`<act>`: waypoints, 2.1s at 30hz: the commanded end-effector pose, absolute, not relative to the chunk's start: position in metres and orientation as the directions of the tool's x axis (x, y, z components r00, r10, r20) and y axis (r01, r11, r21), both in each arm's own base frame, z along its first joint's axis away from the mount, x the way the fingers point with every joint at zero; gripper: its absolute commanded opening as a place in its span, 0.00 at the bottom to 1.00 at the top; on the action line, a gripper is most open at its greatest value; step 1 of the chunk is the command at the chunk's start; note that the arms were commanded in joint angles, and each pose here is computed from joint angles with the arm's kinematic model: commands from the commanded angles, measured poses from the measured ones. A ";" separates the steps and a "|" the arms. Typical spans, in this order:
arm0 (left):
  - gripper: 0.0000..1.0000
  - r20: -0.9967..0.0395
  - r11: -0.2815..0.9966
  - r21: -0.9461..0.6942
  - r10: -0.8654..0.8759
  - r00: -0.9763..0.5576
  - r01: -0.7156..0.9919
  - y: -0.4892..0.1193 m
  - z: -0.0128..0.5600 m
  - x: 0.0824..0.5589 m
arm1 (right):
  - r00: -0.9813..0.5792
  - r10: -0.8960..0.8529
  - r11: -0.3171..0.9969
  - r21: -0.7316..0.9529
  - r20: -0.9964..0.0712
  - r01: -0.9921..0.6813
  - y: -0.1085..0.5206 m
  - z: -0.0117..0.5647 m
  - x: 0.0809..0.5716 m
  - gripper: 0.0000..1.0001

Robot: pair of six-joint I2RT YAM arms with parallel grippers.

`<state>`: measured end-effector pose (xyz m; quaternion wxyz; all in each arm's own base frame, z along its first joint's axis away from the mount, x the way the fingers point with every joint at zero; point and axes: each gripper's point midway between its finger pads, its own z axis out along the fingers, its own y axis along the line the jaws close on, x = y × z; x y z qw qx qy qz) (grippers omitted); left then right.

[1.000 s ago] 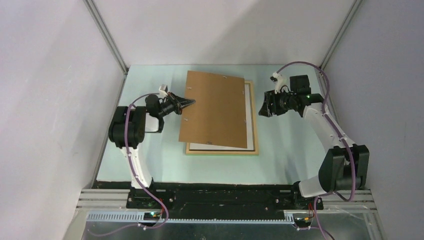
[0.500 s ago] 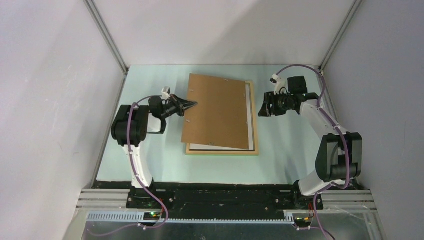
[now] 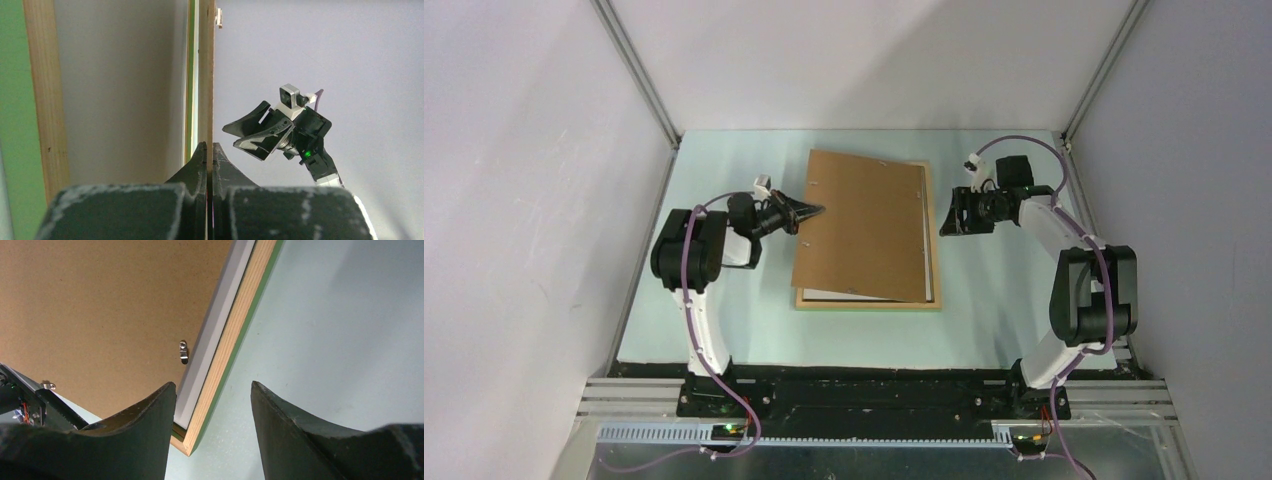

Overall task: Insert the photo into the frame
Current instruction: Place the photo frame item in the photo frame.

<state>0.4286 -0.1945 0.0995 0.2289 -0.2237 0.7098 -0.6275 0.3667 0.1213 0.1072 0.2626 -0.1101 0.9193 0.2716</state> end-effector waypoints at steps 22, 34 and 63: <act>0.00 -0.129 0.105 -0.991 -0.612 -0.780 0.081 -0.204 0.121 0.446 | -0.825 -0.038 0.820 0.455 -0.564 -0.348 0.119 0.117 0.371 0.60; 0.00 -0.133 0.114 -0.990 -0.616 -0.776 0.079 -0.206 0.118 0.449 | -0.831 -0.037 0.818 0.461 -0.556 -0.345 0.119 0.115 0.370 0.59; 0.00 -0.139 0.142 -0.988 -0.633 -0.762 0.062 -0.208 0.105 0.455 | -0.836 -0.035 0.814 0.470 -0.547 -0.341 0.118 0.111 0.366 0.59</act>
